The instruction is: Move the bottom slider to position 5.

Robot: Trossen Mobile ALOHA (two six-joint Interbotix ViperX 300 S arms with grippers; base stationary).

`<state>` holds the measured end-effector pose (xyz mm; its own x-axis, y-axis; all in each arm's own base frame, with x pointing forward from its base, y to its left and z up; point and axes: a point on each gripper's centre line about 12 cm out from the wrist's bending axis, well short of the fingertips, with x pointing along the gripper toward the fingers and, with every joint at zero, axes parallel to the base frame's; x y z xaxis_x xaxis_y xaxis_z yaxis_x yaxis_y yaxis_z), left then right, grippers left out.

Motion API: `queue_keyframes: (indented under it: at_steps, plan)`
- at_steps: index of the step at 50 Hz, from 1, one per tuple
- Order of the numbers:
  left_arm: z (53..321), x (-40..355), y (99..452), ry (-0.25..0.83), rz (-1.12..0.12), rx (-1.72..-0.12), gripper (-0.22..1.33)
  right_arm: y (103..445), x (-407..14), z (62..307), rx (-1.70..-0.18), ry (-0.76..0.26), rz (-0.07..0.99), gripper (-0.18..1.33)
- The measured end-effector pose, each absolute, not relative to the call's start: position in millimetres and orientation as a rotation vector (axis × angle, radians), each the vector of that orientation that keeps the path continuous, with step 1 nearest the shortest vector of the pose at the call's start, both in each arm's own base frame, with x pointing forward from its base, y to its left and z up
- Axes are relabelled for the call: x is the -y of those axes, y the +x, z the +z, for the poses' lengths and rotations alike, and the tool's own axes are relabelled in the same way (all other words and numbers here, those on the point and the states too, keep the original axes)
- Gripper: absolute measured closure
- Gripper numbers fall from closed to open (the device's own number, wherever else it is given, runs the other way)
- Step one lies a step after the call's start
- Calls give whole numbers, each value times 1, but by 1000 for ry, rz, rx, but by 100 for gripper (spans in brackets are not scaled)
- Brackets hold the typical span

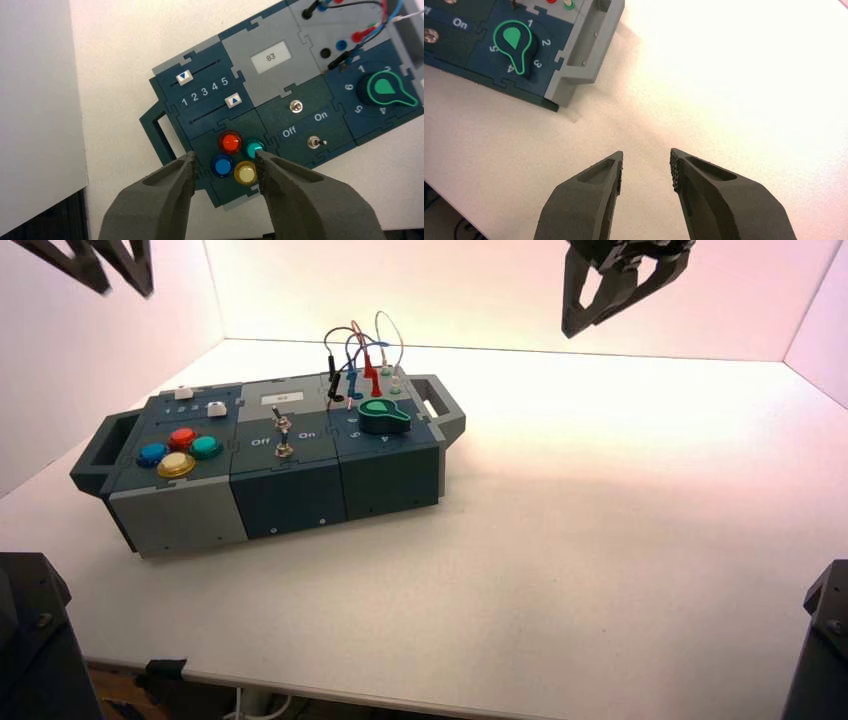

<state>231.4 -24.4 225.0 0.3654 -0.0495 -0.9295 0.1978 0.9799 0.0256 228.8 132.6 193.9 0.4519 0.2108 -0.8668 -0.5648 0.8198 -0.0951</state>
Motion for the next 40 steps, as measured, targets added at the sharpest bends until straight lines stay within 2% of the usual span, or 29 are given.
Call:
queue_keyframes:
  at_steps: [9,40]
  plan:
    - [223,25,224,146,-166,-1179,-10,229,-132,195,-990,-397,493,15]
    - [199,27,211,139,-171,-1115,-10,228,-133,195,-989,-401,498,15]
